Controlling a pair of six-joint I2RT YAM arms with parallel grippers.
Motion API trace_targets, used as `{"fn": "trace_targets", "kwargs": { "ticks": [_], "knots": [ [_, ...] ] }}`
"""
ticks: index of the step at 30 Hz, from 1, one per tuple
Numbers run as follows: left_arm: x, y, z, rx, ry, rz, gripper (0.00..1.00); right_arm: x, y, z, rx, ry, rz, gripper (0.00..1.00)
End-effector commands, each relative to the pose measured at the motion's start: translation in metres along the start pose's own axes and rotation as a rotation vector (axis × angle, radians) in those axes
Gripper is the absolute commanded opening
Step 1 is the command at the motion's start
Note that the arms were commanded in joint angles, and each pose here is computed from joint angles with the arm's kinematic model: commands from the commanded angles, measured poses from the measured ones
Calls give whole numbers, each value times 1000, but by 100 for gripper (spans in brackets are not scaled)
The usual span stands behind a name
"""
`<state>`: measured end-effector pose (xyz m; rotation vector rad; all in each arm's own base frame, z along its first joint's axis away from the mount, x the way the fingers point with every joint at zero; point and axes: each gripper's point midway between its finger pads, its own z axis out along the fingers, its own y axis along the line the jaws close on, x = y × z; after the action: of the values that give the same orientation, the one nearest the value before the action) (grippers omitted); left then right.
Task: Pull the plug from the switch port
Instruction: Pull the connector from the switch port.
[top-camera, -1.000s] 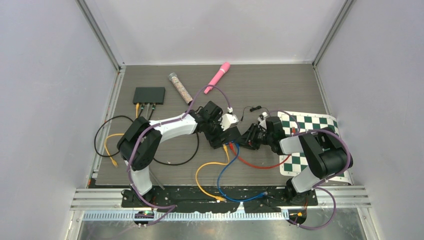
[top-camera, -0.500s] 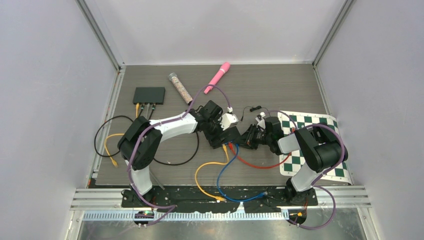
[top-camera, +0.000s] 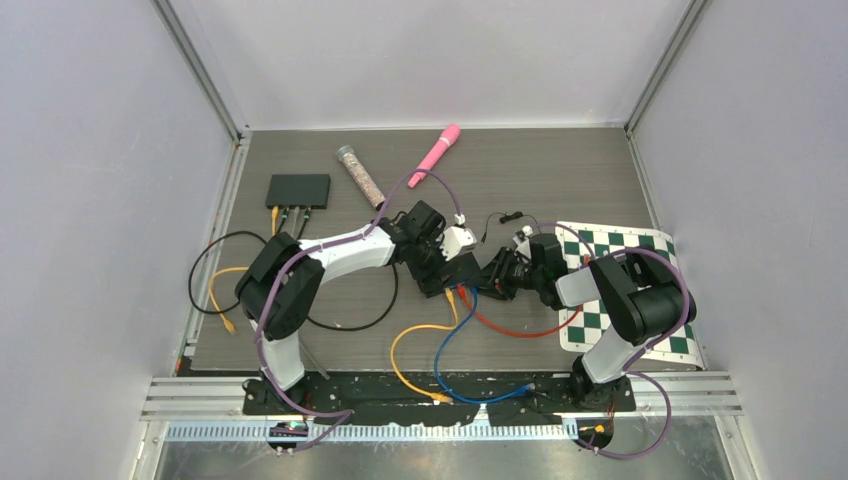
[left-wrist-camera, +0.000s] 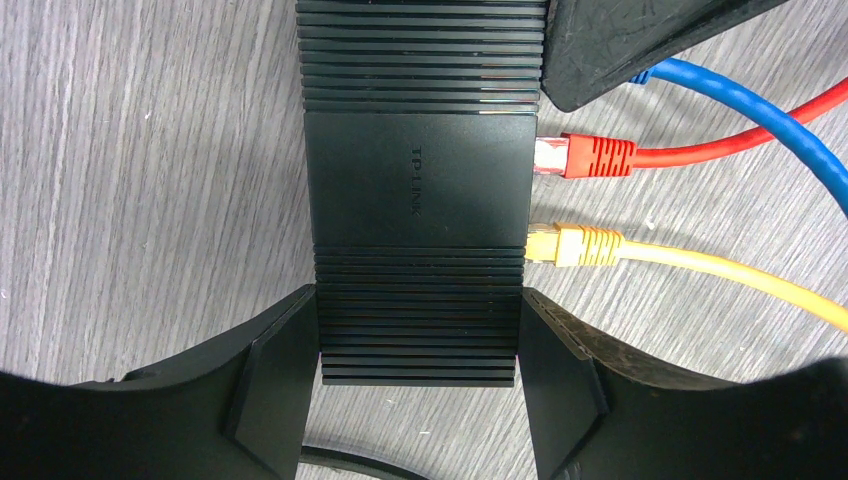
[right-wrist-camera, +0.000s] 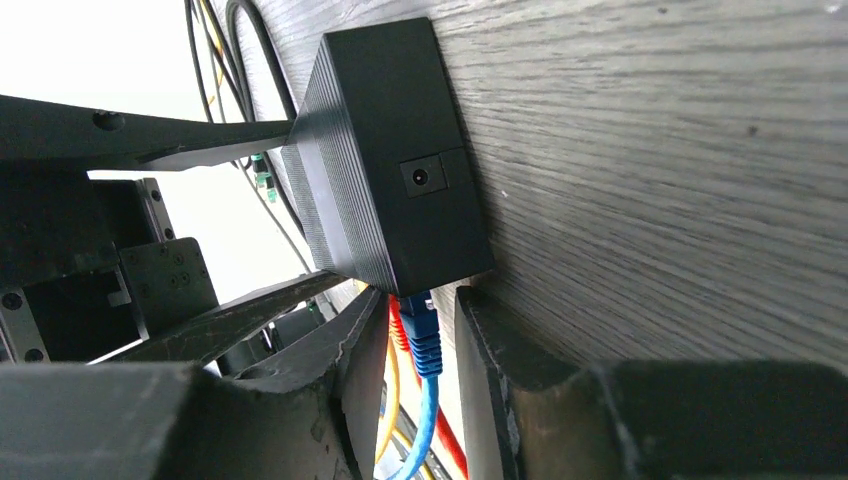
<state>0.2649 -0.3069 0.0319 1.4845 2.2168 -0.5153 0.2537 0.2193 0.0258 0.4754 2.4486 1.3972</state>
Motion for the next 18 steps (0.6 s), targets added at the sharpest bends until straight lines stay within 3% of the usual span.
{"fn": "trace_targets", "kwargs": {
  "ticks": [1,14,18],
  "knots": [
    [39,-27,6,103,118,-63,61,-22,14,-2,-25,-85,3,38],
    [39,-26,8,104,121,-64,60,-31,26,-5,-69,-125,168,38],
    [39,-26,9,105,119,-64,60,-29,24,-4,-66,-118,179,30]
  ]
}}
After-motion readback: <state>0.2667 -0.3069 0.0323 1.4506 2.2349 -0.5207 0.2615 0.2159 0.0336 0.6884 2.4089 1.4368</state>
